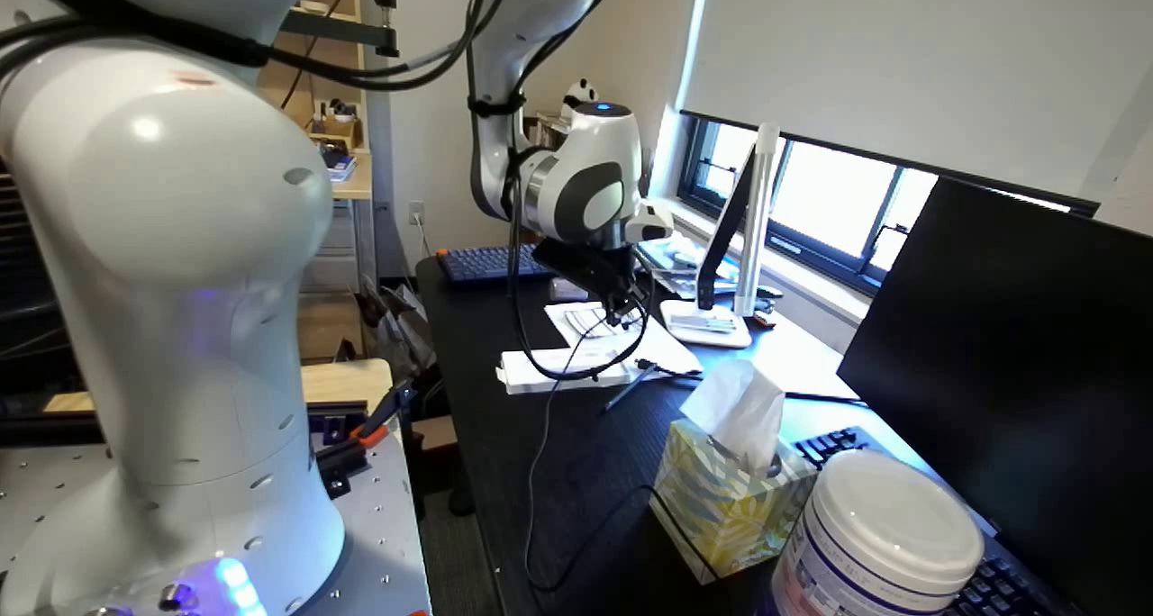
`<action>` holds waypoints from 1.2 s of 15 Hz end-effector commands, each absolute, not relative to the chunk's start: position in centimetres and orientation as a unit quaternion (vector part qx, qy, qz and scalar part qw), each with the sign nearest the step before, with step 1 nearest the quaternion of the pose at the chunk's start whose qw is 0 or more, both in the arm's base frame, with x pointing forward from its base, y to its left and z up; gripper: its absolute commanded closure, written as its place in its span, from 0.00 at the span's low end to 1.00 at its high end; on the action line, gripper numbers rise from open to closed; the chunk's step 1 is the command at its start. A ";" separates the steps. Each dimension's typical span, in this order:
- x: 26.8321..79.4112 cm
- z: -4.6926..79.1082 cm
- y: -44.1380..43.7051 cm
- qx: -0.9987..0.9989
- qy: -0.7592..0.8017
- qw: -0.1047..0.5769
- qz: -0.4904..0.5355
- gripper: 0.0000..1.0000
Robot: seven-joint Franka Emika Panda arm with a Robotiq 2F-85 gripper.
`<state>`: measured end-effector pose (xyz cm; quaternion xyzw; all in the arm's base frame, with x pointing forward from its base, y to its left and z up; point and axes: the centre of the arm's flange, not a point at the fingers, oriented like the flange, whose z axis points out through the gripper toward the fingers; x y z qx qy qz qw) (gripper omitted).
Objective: Move the black cable to the left
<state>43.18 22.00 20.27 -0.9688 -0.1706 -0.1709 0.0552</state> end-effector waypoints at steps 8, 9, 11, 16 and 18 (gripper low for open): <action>43.7 24.1 25.4 -0.969 -0.152 0.100 -0.165 0.32; 43.7 25.2 25.5 -0.970 -0.141 0.109 -0.166 0.25; 44.1 27.3 25.3 -0.970 -0.115 0.120 -0.177 0.12; 45.4 32.6 21.5 -0.970 -0.029 0.139 -0.198 0.00; 45.6 33.9 18.8 -0.968 0.017 0.133 -0.210 0.00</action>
